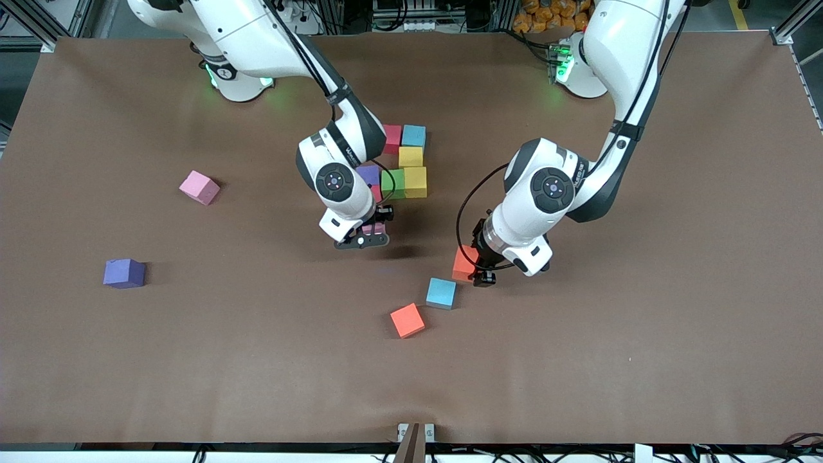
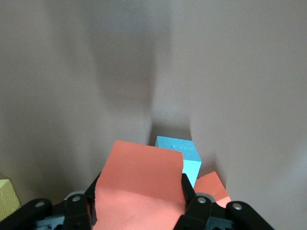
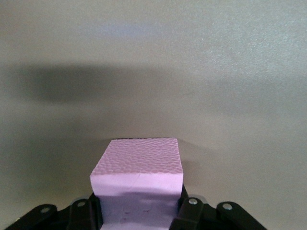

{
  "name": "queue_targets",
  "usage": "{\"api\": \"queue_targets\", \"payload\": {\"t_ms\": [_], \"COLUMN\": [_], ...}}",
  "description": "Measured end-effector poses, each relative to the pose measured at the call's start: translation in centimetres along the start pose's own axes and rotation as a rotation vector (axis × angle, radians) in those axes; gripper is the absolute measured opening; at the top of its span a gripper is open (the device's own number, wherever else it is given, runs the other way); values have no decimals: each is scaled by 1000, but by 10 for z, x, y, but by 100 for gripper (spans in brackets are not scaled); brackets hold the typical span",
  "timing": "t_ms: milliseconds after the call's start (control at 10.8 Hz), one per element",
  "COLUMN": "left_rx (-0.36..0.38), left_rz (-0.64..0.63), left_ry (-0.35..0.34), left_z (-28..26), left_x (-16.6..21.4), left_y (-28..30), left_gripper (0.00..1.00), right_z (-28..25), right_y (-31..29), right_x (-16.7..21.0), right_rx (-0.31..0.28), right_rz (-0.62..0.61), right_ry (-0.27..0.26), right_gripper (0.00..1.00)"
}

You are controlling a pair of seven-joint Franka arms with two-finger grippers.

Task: Form number 2 with 11 blocks
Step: 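Release light pink and lift the right gripper while the left gripper lowers orange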

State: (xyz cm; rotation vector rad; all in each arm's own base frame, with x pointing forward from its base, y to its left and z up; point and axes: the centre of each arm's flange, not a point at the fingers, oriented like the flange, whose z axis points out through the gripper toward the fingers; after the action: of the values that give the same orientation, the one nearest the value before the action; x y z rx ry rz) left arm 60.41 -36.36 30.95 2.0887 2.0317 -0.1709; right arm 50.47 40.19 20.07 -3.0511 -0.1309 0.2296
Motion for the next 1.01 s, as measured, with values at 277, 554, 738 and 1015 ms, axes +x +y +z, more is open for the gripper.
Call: {"api": "queue_targets", "payload": {"t_ms": [277, 554, 738, 1015], "left_rx": [0, 1, -11, -10], "left_rz": [-24, -64, -111, -232], "left_ry": [-3, 0, 8, 17], "left_z": [4, 11, 18, 24], "left_x": [-8, -15, -20, -30], "left_y": [-4, -10, -13, -20], "left_gripper": [63, 63, 63, 63], "right_z": [1, 1, -9, -47], "right_y": [3, 5, 11, 24], "right_x": [0, 2, 8, 17], "right_rx": [-5, -8, 2, 40], "right_rz": [2, 5, 18, 44], "right_ry": [-3, 0, 16, 55], "right_gripper": [91, 100, 100, 100]}}
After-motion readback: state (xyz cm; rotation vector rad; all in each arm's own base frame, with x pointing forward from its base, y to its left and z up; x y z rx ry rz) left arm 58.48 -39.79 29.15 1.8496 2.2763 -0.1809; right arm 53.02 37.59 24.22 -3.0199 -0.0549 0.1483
